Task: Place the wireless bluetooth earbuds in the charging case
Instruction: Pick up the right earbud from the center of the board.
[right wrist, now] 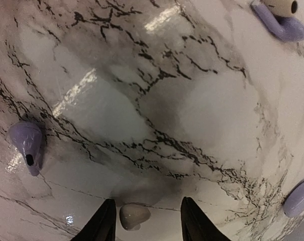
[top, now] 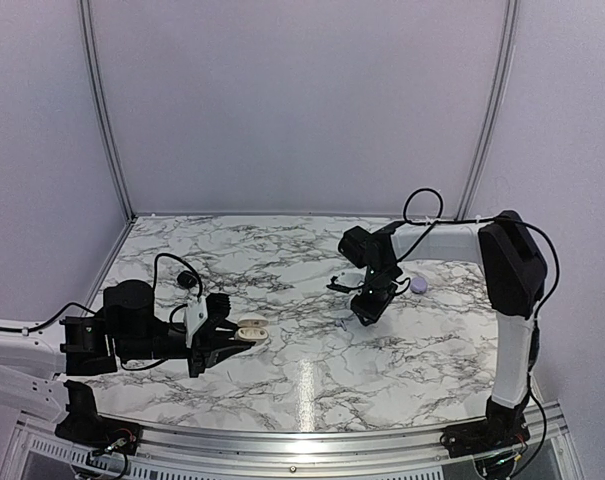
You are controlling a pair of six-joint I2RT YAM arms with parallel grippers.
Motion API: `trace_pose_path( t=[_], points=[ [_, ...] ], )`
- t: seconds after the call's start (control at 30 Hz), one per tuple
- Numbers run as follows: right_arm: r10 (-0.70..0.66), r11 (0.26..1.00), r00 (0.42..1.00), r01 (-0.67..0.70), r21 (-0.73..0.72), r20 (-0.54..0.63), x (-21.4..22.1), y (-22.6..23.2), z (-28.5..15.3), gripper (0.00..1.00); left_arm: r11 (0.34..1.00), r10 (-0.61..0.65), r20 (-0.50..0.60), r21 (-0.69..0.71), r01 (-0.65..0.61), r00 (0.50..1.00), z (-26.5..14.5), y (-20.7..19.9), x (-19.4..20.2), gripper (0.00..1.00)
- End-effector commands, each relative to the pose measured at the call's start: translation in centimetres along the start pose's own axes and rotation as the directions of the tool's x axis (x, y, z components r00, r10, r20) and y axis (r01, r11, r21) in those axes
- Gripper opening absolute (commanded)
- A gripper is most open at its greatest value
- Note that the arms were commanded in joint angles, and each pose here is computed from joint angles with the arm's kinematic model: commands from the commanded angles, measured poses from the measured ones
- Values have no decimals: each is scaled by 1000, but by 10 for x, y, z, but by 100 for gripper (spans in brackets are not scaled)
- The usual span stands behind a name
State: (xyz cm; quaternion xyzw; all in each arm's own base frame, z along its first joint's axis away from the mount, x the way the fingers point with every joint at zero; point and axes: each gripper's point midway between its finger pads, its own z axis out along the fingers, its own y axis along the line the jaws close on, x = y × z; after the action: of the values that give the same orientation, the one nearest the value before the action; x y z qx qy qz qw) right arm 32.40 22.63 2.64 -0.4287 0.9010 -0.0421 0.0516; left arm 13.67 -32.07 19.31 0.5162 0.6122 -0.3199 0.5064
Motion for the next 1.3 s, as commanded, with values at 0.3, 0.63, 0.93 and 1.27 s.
trace_pose_path(
  t=[0.3,0.63,0.93,1.27],
  points=[
    [0,999,1000,-1,-43,-14,-3,8,3,36,1000,5,43,8,-5,999,-3,-1,-18,0],
    [14,995,1000,-16,-94,-15,-4,10,10,24,1000,2,46,3,-2,999,-4,0,-19,0],
    [65,983,985,-36,-178,159,-35,12,-29,8,998,-25,173,-55,35,985,-22,9,-45,0],
    [436,885,732,-243,-396,524,-103,-22,-130,0,995,-69,253,-58,86,965,-31,14,-57,0]
  ],
)
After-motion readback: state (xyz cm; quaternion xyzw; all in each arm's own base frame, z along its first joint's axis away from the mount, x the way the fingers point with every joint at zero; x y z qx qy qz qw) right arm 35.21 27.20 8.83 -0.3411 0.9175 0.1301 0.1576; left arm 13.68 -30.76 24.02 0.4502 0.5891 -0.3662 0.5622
